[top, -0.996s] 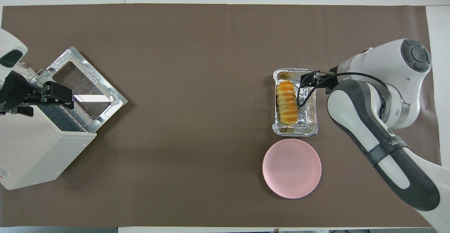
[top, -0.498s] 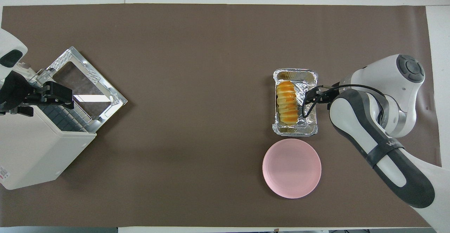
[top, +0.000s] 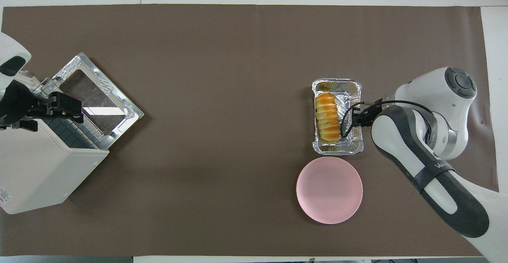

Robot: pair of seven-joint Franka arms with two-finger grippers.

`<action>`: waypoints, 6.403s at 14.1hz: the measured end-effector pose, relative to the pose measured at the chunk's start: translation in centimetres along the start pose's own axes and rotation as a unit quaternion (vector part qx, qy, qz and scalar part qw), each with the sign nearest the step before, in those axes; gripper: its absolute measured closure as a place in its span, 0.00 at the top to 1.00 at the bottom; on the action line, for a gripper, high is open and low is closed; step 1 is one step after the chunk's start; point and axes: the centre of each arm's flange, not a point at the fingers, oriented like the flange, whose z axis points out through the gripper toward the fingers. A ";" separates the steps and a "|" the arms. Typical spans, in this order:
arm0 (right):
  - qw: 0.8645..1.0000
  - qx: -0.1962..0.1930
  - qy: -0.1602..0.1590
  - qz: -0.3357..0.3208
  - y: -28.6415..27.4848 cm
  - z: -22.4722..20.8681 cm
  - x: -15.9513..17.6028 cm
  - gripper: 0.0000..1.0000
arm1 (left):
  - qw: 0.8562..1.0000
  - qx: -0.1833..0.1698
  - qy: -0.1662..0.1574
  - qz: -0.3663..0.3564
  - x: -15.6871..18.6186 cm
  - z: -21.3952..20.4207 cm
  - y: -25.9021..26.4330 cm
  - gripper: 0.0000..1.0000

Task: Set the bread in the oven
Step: 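Grasp the rim of the foil tray with the right gripper, then slide the foil tray toward the toaster oven with the right gripper, then release the tray with the right gripper while the left gripper reaches it, then grasp the tray with the left gripper while the right gripper withdraws, then carry the foil tray with the left gripper to the oven opening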

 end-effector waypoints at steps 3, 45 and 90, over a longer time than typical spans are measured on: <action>1.000 0.007 0.019 -0.009 -1.5 -1.9 0.6 0.02 | 1.000 0.000 0.000 0.000 0.0 0.0 0.0 1.00; 0.986 -0.086 0.035 -0.141 -7.8 -21.5 1.1 1.00 | 0.992 -0.035 0.054 0.105 5.5 10.3 27.2 1.00; 0.991 -0.120 0.020 -0.049 -0.3 -30.8 -4.6 1.00 | 0.943 0.069 -0.016 -0.325 14.7 13.6 2.4 0.02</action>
